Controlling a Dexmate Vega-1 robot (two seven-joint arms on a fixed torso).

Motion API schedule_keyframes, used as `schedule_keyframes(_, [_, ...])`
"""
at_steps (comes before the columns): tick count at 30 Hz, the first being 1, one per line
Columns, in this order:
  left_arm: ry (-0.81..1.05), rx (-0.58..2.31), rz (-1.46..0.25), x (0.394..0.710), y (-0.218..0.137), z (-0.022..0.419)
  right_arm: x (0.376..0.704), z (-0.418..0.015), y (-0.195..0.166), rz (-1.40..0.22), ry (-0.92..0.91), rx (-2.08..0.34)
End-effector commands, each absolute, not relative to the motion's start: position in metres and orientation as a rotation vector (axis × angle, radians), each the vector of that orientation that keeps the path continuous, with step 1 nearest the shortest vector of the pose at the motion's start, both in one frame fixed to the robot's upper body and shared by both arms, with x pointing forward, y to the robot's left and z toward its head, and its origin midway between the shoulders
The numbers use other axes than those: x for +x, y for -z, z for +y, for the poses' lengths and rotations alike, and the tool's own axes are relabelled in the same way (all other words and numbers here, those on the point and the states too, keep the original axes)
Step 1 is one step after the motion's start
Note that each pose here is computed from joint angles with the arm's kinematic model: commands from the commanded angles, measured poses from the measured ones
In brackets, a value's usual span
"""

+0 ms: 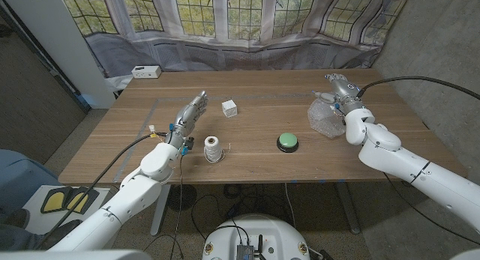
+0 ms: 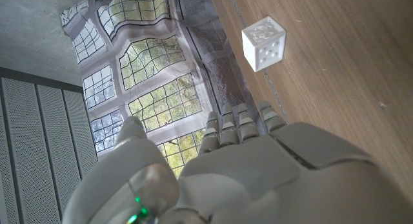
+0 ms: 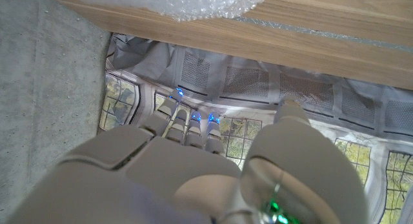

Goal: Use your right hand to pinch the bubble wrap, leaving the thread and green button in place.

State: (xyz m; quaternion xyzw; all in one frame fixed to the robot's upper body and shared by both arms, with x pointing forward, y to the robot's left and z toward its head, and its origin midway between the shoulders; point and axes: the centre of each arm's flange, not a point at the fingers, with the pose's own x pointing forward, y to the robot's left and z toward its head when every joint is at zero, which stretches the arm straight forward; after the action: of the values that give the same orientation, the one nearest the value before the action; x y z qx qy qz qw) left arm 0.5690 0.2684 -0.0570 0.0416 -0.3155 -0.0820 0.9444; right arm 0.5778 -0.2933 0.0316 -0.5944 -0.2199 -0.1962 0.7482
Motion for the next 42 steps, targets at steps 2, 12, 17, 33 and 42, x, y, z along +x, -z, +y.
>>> schedule_keyframes(2, [0.164,0.078,-0.671,0.566,0.052,0.271,0.557,-0.283,-0.032,-0.593,0.395,-1.149])
schedule_keyframes(12, [0.174,0.061,-0.7,0.568,0.048,0.27,0.547,-0.28,-0.03,-0.707,0.347,-1.015])
schedule_keyframes(17, [0.173,0.053,-0.71,0.568,0.047,0.269,0.544,-0.28,-0.028,-0.74,0.335,-0.95])
schedule_keyframes(33, [0.195,0.037,-0.736,0.568,0.04,0.267,0.542,-0.272,-0.017,-0.824,0.202,-0.679])
schedule_keyframes(42, [0.208,0.03,-0.749,0.567,0.033,0.265,0.546,-0.268,-0.008,-0.859,0.068,-0.434])
